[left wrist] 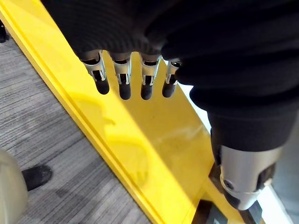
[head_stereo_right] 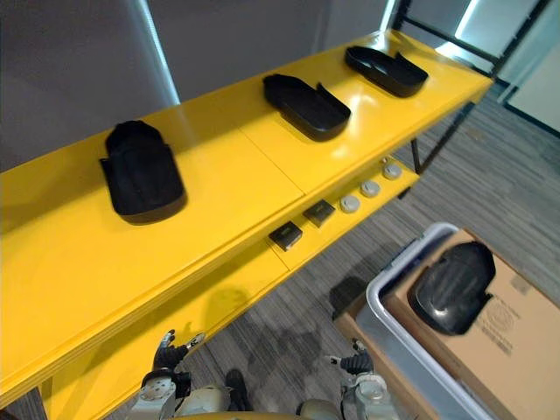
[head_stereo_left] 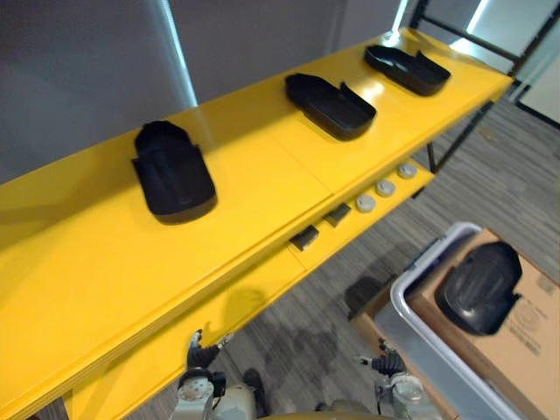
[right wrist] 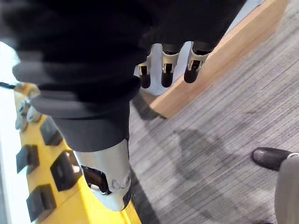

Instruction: Walk over and take plastic housings, then place them on the shelf

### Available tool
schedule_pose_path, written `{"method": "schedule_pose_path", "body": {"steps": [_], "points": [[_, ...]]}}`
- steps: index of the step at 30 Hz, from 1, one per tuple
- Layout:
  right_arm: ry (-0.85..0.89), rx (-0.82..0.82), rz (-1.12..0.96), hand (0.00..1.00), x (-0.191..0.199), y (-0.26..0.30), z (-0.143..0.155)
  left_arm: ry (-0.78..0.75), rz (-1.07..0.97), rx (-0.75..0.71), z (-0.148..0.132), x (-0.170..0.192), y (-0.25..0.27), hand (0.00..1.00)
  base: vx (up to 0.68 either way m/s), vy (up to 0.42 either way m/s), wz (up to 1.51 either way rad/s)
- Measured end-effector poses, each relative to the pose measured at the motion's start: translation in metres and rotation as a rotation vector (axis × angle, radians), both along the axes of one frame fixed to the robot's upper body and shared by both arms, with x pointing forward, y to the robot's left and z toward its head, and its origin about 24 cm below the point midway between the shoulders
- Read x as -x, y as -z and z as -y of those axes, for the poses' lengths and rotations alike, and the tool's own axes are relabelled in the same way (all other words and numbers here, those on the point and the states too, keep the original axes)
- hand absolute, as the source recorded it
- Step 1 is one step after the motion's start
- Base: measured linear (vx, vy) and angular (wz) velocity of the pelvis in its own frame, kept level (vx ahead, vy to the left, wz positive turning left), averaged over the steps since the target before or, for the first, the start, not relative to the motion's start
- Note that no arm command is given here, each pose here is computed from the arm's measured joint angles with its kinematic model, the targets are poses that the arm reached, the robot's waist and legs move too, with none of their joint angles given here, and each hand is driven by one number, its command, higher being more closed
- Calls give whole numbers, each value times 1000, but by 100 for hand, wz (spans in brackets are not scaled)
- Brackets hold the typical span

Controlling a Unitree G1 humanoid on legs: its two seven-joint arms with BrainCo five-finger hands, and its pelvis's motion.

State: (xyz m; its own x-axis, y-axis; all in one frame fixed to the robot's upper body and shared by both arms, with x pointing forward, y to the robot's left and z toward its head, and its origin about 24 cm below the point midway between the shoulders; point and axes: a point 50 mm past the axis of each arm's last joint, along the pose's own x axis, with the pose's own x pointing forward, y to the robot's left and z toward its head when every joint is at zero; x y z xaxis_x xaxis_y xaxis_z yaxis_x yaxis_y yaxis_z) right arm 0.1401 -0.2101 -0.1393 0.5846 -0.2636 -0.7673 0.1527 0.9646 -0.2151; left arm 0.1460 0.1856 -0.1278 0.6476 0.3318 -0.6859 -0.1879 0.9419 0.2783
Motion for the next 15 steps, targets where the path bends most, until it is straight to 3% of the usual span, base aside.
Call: {"method": "schedule_pose_path", "body": {"steps": [5, 12, 15], "points": [[52, -18, -29, 0, 8, 4, 3, 12, -32, 4, 2, 7, 5, 0, -66, 29, -61], [44, -26, 20, 0, -12, -2, -1, -2, -93, -17, -7, 24, 10, 0, -131, 59, -146], [54, -16, -2, 0, -2, 0, 3, 5, -86, -46, -17, 20, 8, 0, -13, -69, -65]]}}
